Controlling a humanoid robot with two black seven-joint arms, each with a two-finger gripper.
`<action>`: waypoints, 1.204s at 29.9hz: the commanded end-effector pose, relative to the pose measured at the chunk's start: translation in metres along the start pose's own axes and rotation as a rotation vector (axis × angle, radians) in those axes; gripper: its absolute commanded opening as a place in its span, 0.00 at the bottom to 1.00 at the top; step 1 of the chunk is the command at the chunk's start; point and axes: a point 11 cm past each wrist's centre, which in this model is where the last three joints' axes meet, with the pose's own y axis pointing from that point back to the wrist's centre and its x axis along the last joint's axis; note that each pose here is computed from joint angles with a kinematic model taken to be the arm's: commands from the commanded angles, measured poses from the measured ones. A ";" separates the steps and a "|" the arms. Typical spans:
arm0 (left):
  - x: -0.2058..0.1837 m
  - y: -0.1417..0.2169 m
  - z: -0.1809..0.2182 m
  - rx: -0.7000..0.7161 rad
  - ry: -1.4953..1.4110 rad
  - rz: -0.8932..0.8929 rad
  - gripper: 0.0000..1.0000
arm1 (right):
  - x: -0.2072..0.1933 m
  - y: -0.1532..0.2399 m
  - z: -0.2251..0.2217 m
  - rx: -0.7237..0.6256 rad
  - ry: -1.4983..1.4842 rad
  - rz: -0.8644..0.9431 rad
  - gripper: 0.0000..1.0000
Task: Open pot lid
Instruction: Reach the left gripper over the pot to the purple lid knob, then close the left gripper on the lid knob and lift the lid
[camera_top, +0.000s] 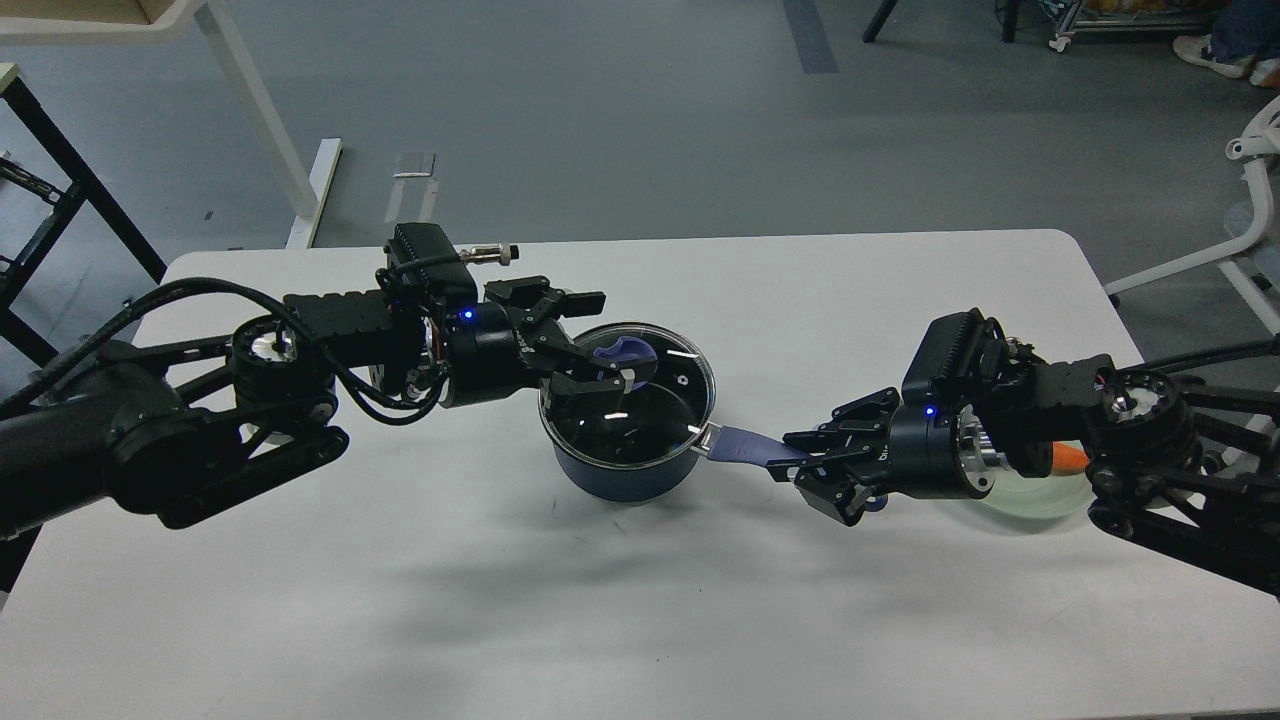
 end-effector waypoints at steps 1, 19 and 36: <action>-0.006 0.000 -0.004 0.012 -0.016 -0.019 0.99 | -0.003 0.000 0.000 0.000 -0.005 -0.004 0.24; -0.024 -0.008 -0.004 0.012 -0.031 -0.017 0.99 | -0.001 -0.004 -0.004 0.013 -0.003 -0.001 0.24; -0.033 -0.009 -0.011 0.028 -0.027 -0.040 0.70 | 0.002 -0.005 -0.005 0.018 0.004 0.003 0.24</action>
